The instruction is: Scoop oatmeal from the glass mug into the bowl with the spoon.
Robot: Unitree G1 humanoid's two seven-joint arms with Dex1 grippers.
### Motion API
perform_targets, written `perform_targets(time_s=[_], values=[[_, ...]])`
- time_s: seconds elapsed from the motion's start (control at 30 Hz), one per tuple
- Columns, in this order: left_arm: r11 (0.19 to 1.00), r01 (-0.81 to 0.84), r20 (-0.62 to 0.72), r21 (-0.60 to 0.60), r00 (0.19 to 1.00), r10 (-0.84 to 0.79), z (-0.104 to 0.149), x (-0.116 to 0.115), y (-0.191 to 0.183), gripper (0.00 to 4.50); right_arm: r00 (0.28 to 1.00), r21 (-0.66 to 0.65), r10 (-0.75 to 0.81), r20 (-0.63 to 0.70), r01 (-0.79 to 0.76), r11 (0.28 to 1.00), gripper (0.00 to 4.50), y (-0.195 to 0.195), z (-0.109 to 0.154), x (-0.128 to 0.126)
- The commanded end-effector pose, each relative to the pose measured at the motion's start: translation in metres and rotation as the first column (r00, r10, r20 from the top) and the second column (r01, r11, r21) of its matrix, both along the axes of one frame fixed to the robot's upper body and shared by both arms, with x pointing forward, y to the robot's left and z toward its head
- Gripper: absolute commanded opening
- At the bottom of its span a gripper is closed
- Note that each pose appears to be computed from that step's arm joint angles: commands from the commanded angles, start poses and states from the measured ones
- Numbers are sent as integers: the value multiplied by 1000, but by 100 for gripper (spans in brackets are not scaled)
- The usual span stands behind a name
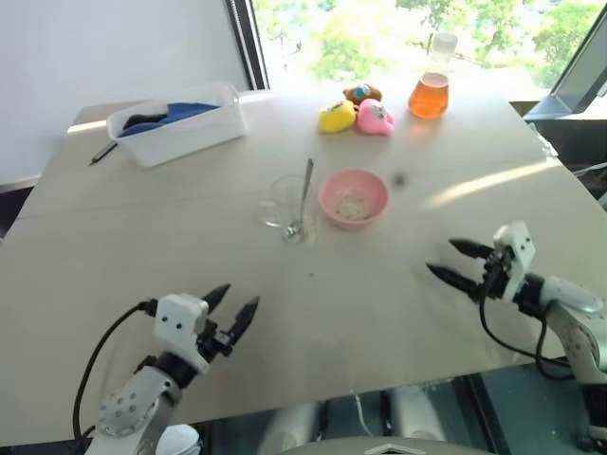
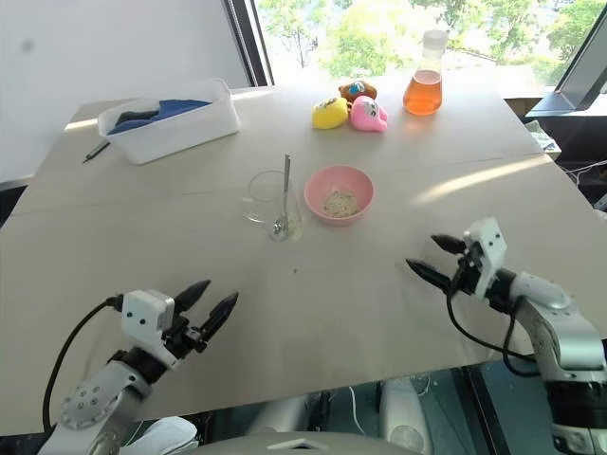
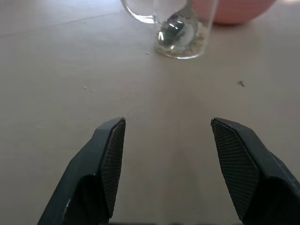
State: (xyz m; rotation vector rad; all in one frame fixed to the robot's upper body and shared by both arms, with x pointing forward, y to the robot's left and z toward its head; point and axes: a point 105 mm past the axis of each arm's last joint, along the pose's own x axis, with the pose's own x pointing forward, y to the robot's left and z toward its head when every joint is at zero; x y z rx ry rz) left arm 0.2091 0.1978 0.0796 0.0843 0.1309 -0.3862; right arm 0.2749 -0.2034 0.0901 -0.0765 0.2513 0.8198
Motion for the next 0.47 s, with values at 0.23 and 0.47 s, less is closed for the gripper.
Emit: perform_targets(time_s=[0.23, 0.47], values=[[1000, 27, 67, 9, 997, -28, 9, -2, -7, 445, 998, 6, 26, 53, -26, 1000, 450, -14, 3, -17], [998, 34, 55, 56, 998, -37, 4, -2, -3, 445, 997, -1, 9, 78, -9, 1000, 450, -19, 3, -17]])
